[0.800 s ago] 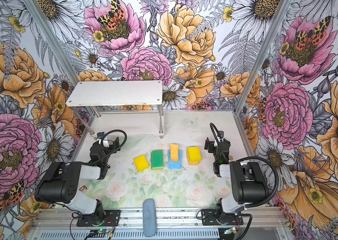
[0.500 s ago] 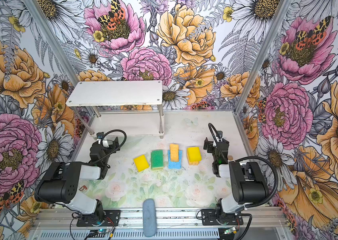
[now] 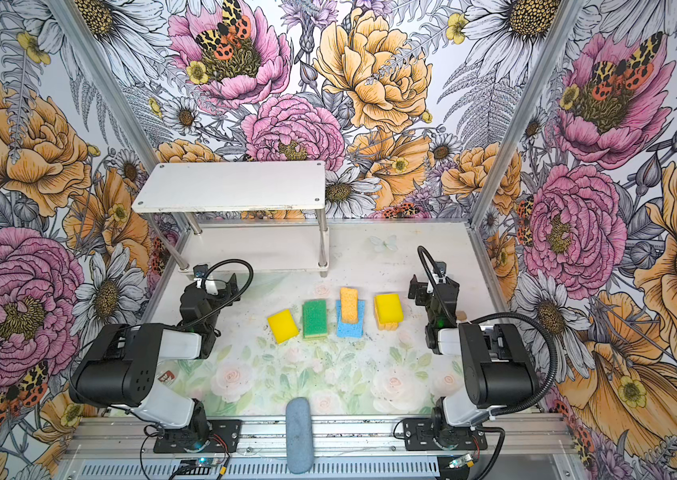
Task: Place and organize the cleaning sponges onto the shelf
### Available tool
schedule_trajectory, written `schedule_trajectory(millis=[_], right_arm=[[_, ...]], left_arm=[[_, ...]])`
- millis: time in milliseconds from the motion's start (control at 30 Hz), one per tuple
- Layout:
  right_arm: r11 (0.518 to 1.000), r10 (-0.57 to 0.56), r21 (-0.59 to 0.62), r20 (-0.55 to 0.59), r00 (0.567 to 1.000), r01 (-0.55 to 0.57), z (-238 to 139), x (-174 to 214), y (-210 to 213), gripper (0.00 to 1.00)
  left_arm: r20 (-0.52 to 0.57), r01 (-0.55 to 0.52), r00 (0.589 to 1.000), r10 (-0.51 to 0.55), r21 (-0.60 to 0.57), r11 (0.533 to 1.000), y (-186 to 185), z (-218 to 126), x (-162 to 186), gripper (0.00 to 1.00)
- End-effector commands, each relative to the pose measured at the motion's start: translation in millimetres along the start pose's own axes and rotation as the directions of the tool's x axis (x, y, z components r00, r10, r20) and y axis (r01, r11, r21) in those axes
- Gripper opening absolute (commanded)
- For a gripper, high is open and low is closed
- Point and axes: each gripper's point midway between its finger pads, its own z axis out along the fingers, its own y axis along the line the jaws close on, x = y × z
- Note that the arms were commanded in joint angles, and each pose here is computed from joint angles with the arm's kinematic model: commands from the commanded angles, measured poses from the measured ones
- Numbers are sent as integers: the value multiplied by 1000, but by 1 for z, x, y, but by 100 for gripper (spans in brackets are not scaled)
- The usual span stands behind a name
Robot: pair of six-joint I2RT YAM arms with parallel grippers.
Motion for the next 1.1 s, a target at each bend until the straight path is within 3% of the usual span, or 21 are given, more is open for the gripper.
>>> schedule_trajectory(millis=[0,367,567,700,833,1067], right_arm=[[1000,-1,22,12,1000,0,1,-6,-2,98],[1000,13,13,-83,996,-12,-4,-31,0,98],[988,34,-140,-183,982,-60,-15,-53,28,98],[944,50,-303,-266,963,-133,-26,-64,61,98],[896,65,-390,-355,933,-211,-42,-63,87,98],[884,65,-381,-474,878,-271,-72,-47,109,98]], left_arm=[[23,11,1000,-11,-17,1000,3,2,-9,99],[7,-6,1000,6,-9,1000,-3,-1,-24,99],[0,-69,998,69,-34,997,-16,-15,-53,99],[-37,-19,999,19,-5,1000,-27,-21,-69,99],[-82,20,997,-15,59,998,-49,-34,-73,99],[-162,97,984,-73,145,985,-87,-69,-70,99]])
